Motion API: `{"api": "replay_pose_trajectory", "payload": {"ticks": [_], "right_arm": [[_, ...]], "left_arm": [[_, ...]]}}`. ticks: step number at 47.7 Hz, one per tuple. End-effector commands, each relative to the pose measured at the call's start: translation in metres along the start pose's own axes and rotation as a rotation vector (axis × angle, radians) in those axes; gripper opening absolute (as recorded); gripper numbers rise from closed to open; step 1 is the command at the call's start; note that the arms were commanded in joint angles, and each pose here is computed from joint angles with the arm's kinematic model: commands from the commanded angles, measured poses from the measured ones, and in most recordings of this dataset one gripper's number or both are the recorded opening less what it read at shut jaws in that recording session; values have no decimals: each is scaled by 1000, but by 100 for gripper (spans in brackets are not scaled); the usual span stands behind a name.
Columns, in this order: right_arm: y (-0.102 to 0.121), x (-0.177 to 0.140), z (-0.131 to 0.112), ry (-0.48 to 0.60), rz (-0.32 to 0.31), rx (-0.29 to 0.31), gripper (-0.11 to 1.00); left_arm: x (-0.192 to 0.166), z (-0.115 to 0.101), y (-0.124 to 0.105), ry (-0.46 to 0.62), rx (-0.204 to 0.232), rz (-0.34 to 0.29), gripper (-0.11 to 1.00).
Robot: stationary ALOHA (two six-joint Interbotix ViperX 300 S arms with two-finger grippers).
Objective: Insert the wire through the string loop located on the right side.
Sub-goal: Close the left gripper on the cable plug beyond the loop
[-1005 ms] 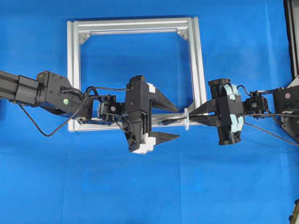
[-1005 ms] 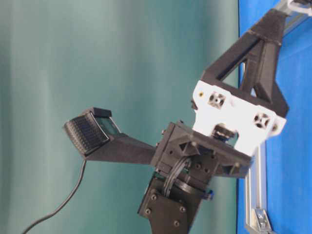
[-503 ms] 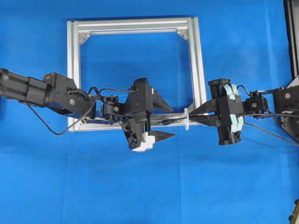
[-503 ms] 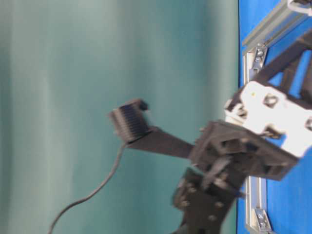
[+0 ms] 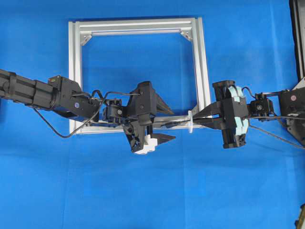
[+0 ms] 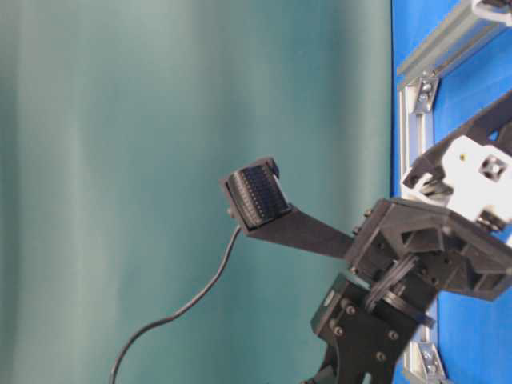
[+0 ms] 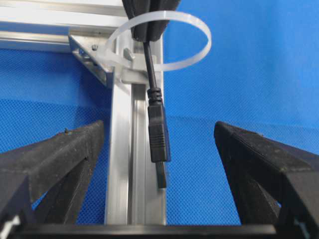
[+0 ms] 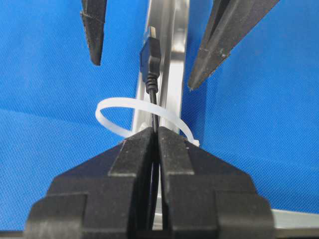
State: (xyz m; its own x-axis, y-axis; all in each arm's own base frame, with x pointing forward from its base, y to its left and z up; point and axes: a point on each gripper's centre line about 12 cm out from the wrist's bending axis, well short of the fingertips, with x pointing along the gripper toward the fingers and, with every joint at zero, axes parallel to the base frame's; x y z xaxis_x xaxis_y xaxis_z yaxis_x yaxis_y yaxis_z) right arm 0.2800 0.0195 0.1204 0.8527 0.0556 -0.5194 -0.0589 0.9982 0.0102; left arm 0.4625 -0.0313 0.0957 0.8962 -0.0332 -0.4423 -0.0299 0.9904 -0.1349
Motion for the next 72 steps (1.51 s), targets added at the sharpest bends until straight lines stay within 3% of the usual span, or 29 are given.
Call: {"api": "replay_pose_trajectory", "payload": {"ticks": [1,60,66,70,72], "right_arm": [[1,0,7,-28,2,-2,-3],[1,0,7,-29,3,-3,-3],[1,0,7,-28,2,-4,-3],[1,0,7,-28,2,-4,-3],[1,0,7,-28,3,-3,-3]], "left_arm": [[-3,13,-1,-37,2,-4,86],[-3,13,0,-38,1,-3,85],[-3,14,0,-46,1,-3,78],[-3,15,-1,-57,2,-6,63],[-3,15,0,-63,1,-5,50]]}}
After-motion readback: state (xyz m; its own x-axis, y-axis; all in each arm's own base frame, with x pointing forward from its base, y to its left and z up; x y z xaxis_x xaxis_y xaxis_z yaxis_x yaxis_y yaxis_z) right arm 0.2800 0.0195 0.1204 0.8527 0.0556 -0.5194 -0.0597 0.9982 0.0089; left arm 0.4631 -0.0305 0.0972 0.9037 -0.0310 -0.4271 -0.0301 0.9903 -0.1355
